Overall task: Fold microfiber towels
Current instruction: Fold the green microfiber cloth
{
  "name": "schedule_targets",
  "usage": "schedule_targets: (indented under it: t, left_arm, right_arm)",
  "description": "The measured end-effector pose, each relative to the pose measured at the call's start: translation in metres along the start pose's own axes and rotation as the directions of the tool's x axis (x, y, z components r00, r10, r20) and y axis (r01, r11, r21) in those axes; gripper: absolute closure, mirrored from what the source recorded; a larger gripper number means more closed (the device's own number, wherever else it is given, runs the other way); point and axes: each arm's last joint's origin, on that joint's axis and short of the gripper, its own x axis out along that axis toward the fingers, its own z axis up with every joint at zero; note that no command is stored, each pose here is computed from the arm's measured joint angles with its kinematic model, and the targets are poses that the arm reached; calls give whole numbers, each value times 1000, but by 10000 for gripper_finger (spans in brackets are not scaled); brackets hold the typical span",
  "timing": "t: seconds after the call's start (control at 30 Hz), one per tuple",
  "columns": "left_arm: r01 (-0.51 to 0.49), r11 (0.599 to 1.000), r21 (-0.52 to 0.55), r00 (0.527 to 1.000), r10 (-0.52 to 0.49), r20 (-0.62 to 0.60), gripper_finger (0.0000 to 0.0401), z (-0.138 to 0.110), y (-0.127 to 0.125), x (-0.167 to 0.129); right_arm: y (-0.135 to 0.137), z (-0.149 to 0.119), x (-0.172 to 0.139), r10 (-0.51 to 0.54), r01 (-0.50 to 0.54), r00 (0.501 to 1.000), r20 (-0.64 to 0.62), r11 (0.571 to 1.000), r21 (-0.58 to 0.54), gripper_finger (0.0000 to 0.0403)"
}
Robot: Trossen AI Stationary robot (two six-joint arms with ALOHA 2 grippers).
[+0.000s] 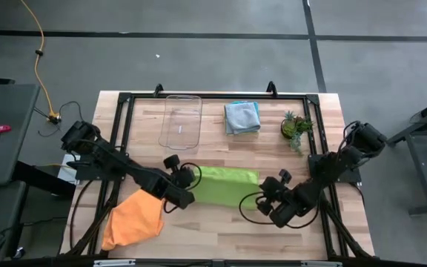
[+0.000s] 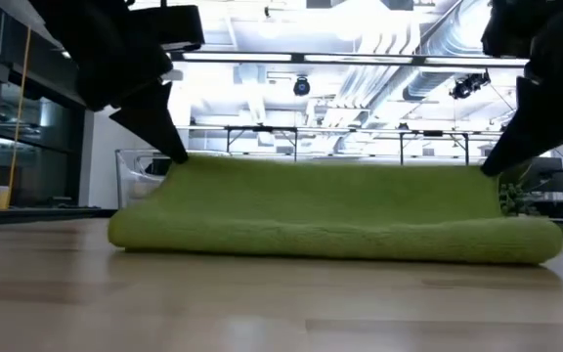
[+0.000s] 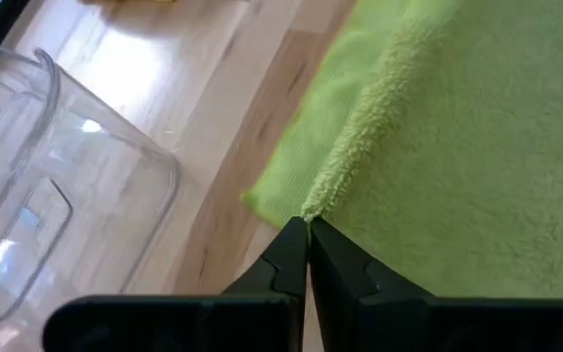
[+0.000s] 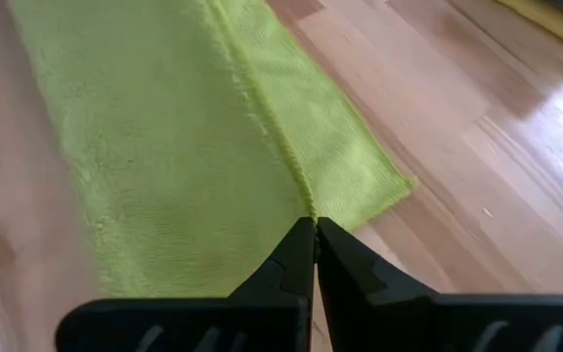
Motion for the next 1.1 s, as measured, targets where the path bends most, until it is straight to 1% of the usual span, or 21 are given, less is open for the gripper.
schedule_targets:
  t: [0.27,0.57,0.83,0.97,1.1]
  left_arm:
    - [3,1000,-23,1000,-3,-15,401,0,2,1]
    - [-28,999,-33,1000,28,-3,400,0,3,1]
    - [-30,999,-31,1000,30,-6,381,0,3,2]
    - [-41,999,-10,999,41,-3,367,1,5,3]
    - [-63,998,-1,998,63,1,341,3,9,6]
  right_arm:
    - [-3,-2,4,-9,9,1000,-7,1000,6,403]
    - [-2,-2,4,1,-1,1000,-4,1000,16,403]
    - [-4,2,8,-5,6,1000,-26,999,33,401]
    - [-6,6,13,-14,17,998,-56,999,51,380]
    - [-8,9,15,-34,35,998,-46,999,28,331]
